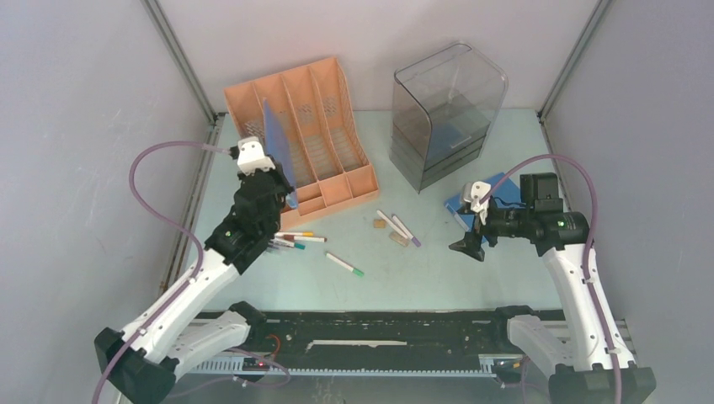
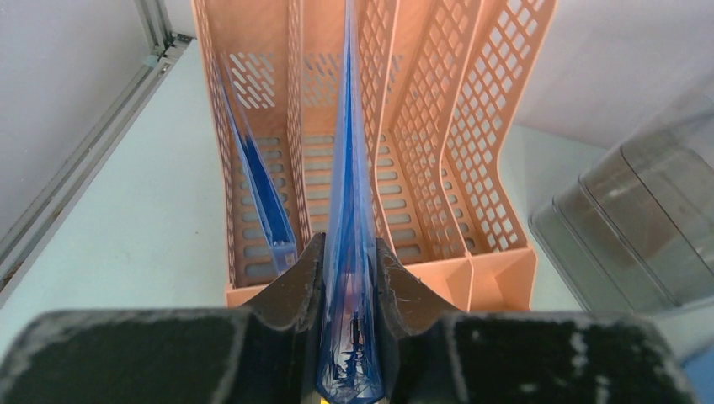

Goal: Organize the desk
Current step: Place the folder in the storage box.

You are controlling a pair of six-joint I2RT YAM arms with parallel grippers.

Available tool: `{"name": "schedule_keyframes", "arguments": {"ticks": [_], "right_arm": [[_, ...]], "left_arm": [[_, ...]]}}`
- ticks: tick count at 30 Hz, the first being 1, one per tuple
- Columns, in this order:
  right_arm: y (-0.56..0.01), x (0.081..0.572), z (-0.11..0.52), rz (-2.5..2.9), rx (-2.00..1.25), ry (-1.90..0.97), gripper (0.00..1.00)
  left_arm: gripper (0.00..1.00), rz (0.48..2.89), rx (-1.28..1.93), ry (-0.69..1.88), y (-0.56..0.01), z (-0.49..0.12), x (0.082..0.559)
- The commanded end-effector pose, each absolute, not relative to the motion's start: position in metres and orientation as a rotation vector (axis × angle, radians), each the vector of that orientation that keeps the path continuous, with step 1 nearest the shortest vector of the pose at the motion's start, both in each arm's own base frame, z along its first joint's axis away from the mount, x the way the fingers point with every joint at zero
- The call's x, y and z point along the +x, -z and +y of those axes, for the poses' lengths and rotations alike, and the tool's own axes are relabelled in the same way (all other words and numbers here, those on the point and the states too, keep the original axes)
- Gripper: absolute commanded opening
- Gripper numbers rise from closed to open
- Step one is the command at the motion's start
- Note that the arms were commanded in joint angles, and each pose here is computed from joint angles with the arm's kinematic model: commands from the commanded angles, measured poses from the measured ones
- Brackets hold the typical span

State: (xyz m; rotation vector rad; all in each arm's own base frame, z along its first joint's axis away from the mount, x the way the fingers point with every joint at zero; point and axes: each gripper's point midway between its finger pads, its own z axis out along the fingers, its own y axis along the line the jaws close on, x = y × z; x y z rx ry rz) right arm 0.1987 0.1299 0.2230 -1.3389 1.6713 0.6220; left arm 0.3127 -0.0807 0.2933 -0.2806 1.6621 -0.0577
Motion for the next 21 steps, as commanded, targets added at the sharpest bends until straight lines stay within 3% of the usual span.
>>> {"name": "schedule_keyframes", "arguments": {"ticks": [1,11,21], "right_arm": [[-0.222,0.203,0.128,1.673,-1.322,-0.603,0.94],[-0.209,0.209,0.123,1.727,-1.305,-0.625,0.95],[-0.197,0.215,0.115,1.770,-1.298,-0.599,0.95]], "left_arm": [[0.00,1.566,-0.376,0.113,-0.327,-0.075,0.337],[0.00,1.525,-0.296,0.173,-0.334,-0.090,0.384],[0.00,1.582,-0.312,0.000,-0.303,-0.080,0.423]]}}
